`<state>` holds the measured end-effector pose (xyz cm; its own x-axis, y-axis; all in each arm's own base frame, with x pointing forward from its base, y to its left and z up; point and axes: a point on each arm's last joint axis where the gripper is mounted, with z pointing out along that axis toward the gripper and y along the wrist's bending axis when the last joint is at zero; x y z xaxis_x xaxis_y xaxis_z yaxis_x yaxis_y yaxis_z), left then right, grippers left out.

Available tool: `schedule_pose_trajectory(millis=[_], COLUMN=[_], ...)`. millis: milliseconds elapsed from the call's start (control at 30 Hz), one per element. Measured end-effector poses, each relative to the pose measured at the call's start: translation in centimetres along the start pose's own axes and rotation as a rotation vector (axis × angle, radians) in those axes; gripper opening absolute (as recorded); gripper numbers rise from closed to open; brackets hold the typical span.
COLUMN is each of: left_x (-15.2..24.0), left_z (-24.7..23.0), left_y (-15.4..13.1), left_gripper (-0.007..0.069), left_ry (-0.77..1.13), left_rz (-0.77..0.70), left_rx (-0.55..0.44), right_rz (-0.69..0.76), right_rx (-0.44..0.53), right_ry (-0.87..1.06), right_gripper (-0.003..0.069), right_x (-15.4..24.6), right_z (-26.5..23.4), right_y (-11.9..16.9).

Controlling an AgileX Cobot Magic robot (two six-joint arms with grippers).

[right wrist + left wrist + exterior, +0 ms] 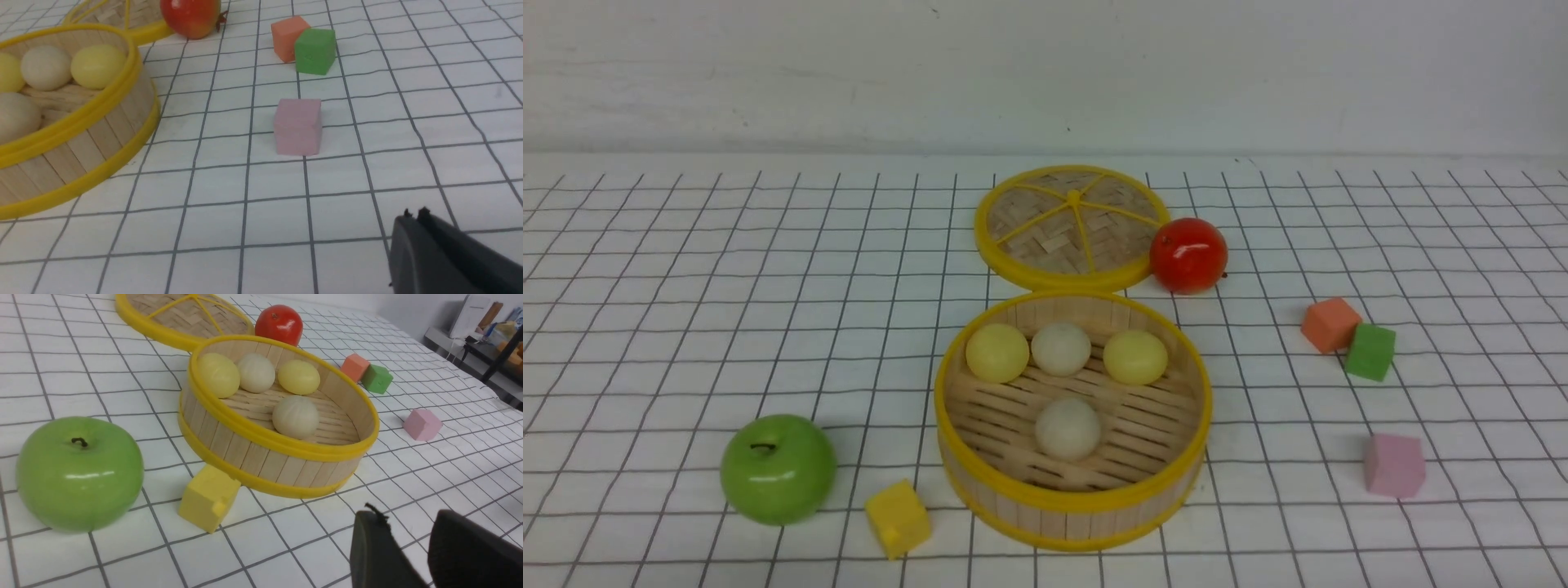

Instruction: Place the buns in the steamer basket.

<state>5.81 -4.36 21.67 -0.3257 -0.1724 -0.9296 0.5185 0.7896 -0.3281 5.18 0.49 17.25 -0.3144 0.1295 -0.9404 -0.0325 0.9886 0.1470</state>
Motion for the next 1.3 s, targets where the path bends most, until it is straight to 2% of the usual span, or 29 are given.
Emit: schedule_pose_trajectory(millis=[733, 867, 967, 1000, 1033, 1067, 1133, 1167, 1233, 1300], left_x=[0.0, -0.2, -0.6, -0.9, -1.0, -1.1, -0.8, -0.6, 0.7, 1.9], left_z=[0.0, 0.0, -0.1, -0.2, -0.3, -0.6, -1.3, -1.4, -1.9, -1.9], left_y=[0.0, 0.1, 0.5, 0.9, 1.1, 1.7, 2.4, 2.5, 3.2, 3.7], left_gripper=[0.0218, 0.0211, 0.0177, 0.0143, 0.0131, 0.0076, -0.0005, -0.0011, -0.0013, -0.0013], left_ry=[0.000, -0.036, -0.093, -0.138, -0.154, -0.201, -0.256, -0.260, -0.279, -0.225], left_rz=[0.000, 0.042, 0.055, 0.030, 0.021, -0.026, -0.064, -0.067, -0.076, -0.100], left_rx=[0.000, -0.004, -0.059, -0.121, -0.141, -0.227, -0.332, -0.340, -0.417, -0.464], right_rz=[0.004, 0.004, 0.004, 0.004, 0.004, 0.004, 0.004, 0.004, 0.004, 0.004], right_rx=[0.002, 0.002, 0.002, 0.002, 0.002, 0.002, 0.002, 0.002, 0.002, 0.002], right_ry=[0.000, 0.000, 0.000, 0.000, 0.000, 0.000, 0.000, 0.000, 0.000, 0.000], right_gripper=[-0.0001, 0.0001, 0.0001, 0.0002, 0.0002, 0.0002, 0.0002, 0.0002, 0.0003, 0.0006], right_x=[0.0, 0.0, 0.0, 0.0, 0.0, 0.0, 0.0, 0.0, 0.0, 0.0], right_z=[0.0, 0.0, 0.0, 0.0, 0.0, 0.0, 0.0, 0.0, 0.0, 0.0], right_y=[0.0, 0.0, 0.0, 0.0, 0.0, 0.0, 0.0, 0.0, 0.0, 0.0])
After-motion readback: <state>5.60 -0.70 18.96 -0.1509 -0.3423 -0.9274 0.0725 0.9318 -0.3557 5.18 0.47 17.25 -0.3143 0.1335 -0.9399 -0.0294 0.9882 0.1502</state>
